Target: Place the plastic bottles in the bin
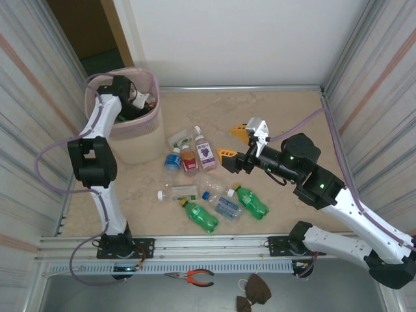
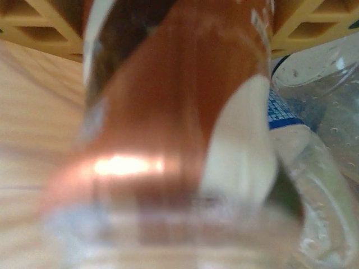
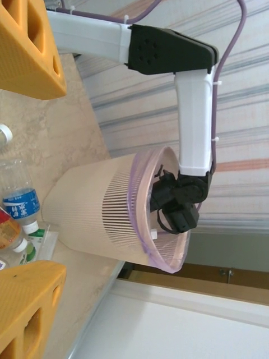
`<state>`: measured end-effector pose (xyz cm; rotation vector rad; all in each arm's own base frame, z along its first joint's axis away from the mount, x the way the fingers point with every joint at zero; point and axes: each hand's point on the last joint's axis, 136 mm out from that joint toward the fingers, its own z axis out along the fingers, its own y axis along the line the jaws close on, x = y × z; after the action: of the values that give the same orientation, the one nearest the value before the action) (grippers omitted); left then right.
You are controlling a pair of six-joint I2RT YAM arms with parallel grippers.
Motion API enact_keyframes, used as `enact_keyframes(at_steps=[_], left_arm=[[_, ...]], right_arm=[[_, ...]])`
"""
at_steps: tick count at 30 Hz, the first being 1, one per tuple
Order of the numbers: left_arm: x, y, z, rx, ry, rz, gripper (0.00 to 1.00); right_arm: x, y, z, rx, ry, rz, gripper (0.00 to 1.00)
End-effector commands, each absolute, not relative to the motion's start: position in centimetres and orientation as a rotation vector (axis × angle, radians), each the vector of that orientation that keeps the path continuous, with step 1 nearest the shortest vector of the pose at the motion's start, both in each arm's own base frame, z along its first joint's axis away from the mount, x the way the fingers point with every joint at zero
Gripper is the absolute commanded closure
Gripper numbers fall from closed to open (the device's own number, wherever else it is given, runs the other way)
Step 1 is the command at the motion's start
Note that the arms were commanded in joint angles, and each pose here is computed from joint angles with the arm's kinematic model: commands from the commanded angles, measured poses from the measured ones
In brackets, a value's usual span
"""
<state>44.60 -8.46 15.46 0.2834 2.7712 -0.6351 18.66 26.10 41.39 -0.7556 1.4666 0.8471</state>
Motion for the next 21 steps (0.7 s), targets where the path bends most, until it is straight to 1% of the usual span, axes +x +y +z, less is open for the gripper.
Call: enact_keyframes(at_steps=[1, 3, 6, 11, 21], left_arm=[[44.3, -9.0, 16.0, 0.329, 2.779, -0.624, 0.28], [44.4, -8.5, 16.7, 0.324, 2.768, -0.573, 0.22], [44.5, -8.1, 18.2, 0.329, 2.731, -0.526, 0.17], [44.5, -7.7, 21.6, 0.329, 2.649, -0.482, 0.14], [43.3, -7.5, 28.2, 0.342, 2.494, -0.438, 0.14]], right_arm=[[18.3, 25.3, 41.9, -0.738, 1.448, 0.825, 0.25], [18.3, 25.1, 41.9, -0.734, 1.449, 0.822, 0.25], [18.3, 24.9, 41.7, -0.728, 1.457, 0.815, 0.26], [18.5, 24.8, 41.5, -0.722, 1.475, 0.803, 0.25], [18.9, 25.1, 40.9, -0.729, 1.504, 0.788, 0.25]])
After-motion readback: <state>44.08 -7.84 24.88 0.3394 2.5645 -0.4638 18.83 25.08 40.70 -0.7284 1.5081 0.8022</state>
